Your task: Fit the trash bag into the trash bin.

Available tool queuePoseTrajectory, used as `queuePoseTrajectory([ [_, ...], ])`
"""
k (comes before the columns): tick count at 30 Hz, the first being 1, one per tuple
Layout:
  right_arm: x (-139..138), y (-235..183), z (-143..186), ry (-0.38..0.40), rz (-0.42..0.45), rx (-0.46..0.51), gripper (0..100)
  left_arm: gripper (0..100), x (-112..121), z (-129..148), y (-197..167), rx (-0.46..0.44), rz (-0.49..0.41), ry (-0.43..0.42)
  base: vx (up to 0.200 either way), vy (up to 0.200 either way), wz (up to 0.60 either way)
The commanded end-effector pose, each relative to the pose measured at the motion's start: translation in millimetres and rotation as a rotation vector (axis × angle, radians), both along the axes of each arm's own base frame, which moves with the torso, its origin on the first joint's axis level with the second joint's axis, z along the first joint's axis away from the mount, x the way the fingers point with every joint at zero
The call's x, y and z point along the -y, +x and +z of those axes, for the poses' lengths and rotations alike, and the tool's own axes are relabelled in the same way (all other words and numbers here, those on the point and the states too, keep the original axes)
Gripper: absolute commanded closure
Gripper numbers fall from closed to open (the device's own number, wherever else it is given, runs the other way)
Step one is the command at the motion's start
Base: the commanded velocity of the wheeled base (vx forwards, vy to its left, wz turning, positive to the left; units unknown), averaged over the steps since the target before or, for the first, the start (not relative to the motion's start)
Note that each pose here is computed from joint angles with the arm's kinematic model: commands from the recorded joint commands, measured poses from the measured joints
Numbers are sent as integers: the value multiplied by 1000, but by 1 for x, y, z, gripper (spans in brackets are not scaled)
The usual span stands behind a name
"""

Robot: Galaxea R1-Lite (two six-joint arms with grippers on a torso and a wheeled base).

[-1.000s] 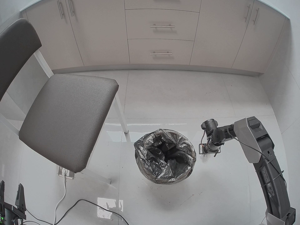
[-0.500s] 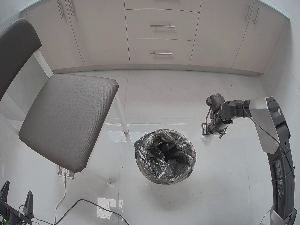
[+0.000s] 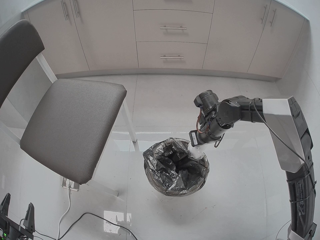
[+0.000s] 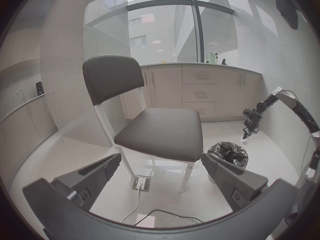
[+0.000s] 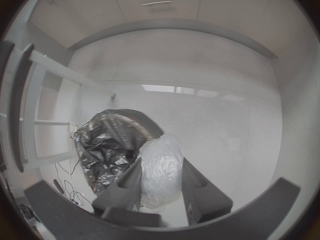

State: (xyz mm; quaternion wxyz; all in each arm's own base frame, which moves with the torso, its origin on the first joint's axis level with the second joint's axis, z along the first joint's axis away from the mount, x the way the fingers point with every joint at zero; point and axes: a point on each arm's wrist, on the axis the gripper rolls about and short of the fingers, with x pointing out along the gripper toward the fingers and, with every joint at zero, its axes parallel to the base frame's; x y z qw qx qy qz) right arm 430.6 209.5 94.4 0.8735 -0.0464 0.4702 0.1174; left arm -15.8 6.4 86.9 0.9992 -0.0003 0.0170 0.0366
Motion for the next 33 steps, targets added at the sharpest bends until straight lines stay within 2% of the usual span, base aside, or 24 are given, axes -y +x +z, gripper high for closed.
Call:
queuePoseTrajectory([
  [1, -27, -13, -6, -8, 56, -11, 100, 0, 0, -4, 1, -16, 2, 1, 0, 0, 0],
  [13, -66, -32, -37, -45, 139, -67, 100, 0, 0, -4, 1, -15, 4, -9, 0, 0, 0],
  [25, -70, -32, -53, -78, 143, -74, 100, 0, 0, -4, 1, -13, 5, -31, 0, 0, 0],
  [26, -70, -32, -53, -78, 143, -74, 0, 0, 0, -4, 1, -13, 5, -31, 0, 0, 0],
  [33, -71, -32, -53, -76, 142, -73, 0, 0, 0, -4, 1, -13, 7, -36, 0, 0, 0],
])
